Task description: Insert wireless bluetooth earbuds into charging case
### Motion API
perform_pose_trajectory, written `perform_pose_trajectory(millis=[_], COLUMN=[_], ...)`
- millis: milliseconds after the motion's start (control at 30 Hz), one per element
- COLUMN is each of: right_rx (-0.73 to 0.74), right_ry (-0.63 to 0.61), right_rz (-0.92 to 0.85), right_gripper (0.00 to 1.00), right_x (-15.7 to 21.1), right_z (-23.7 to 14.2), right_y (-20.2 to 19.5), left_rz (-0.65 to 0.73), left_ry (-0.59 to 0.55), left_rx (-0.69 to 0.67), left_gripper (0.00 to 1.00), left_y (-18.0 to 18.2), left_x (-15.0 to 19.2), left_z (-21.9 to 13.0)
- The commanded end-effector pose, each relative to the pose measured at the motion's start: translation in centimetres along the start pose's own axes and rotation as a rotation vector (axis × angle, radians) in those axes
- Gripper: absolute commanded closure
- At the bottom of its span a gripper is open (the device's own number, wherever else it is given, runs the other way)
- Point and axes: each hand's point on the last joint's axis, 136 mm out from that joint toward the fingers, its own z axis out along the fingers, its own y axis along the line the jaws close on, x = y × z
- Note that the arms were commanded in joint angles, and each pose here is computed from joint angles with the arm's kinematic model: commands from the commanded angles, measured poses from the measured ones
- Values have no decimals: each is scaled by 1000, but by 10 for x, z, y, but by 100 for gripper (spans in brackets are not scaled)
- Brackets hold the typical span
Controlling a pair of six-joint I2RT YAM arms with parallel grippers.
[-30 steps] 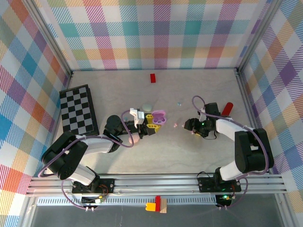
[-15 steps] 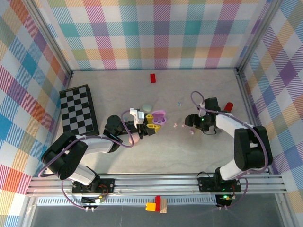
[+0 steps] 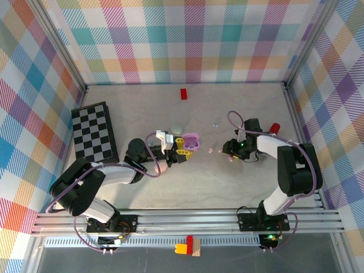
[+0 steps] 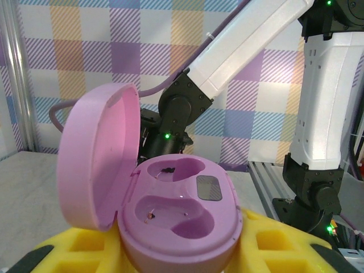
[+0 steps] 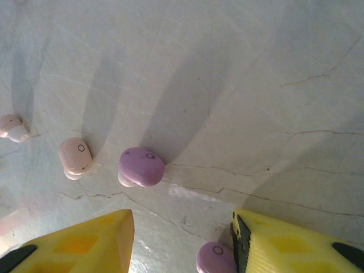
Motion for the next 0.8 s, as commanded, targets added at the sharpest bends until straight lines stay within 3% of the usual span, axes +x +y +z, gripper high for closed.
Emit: perform_pose_trajectory(millis=[0, 500, 767], right_rx=[0, 23, 42], right_ry=[75, 79, 65], right_rz=[62, 95, 121], right_gripper=[52, 62, 54], right_x=[26, 36, 43], right_z=[0, -4, -8], right_y=[-4, -9, -13], left_rz=[38, 38, 39], left_ry=[-23, -23, -24], left_rx=[16, 26, 32], left_gripper=[65, 65, 65], left_y=[-1, -1, -1], left_x=[-8, -9, -10], left_z=[-3, -1, 0])
